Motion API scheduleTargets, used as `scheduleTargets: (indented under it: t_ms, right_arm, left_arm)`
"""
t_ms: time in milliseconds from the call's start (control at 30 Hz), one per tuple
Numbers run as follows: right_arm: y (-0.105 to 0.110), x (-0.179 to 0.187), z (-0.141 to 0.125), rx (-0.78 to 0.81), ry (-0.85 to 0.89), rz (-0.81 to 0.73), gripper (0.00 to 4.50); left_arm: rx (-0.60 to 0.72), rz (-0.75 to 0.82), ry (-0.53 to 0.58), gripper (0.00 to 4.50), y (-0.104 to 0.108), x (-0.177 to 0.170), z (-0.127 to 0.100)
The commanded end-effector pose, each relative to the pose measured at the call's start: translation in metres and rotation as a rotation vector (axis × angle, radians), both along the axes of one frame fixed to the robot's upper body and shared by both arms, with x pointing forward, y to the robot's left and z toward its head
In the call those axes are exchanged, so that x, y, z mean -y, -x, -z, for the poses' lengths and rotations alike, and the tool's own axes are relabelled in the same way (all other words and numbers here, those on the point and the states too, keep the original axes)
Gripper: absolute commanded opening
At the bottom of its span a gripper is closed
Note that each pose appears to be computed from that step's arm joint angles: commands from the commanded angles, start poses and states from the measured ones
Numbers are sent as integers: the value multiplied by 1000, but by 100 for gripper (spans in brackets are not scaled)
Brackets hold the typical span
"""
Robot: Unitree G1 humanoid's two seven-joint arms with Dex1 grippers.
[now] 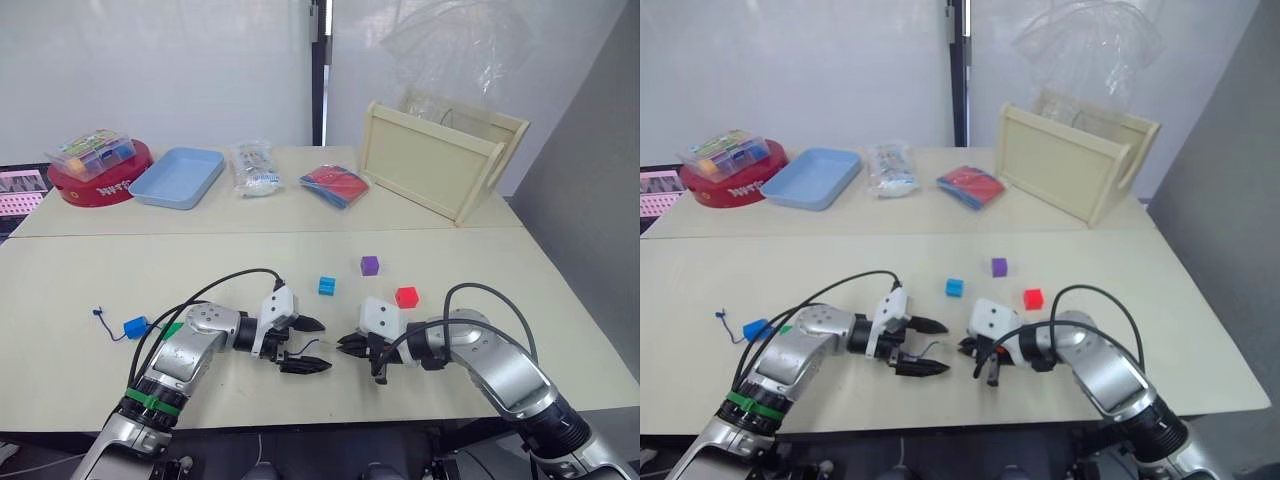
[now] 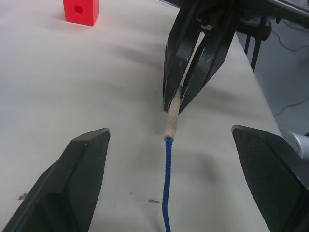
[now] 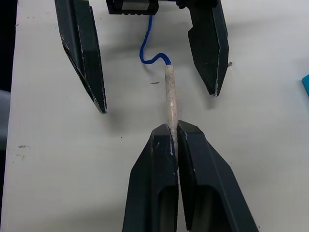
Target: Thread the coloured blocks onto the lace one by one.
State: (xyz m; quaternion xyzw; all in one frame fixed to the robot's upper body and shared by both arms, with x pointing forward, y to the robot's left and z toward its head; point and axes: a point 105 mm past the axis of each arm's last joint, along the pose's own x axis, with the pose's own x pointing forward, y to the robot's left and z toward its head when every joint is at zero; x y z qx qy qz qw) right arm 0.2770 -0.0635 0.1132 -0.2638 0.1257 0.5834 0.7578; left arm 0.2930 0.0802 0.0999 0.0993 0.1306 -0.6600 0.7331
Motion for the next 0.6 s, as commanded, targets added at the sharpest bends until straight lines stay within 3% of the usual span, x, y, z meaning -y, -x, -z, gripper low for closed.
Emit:
scheduleTargets:
  t_ms: [33, 333, 600]
  right_arm:
    - [2, -1, -7, 31, -4, -9, 0]
    - [3, -1, -6, 30, -4, -5, 0]
    - [4, 1, -3, 24, 12, -7, 0]
  left_arm:
    - [18, 14, 37, 309, 0, 5, -14]
    - [13, 7, 37, 8, -1, 5, -17]
    - [11, -1, 45, 3, -2, 4, -18]
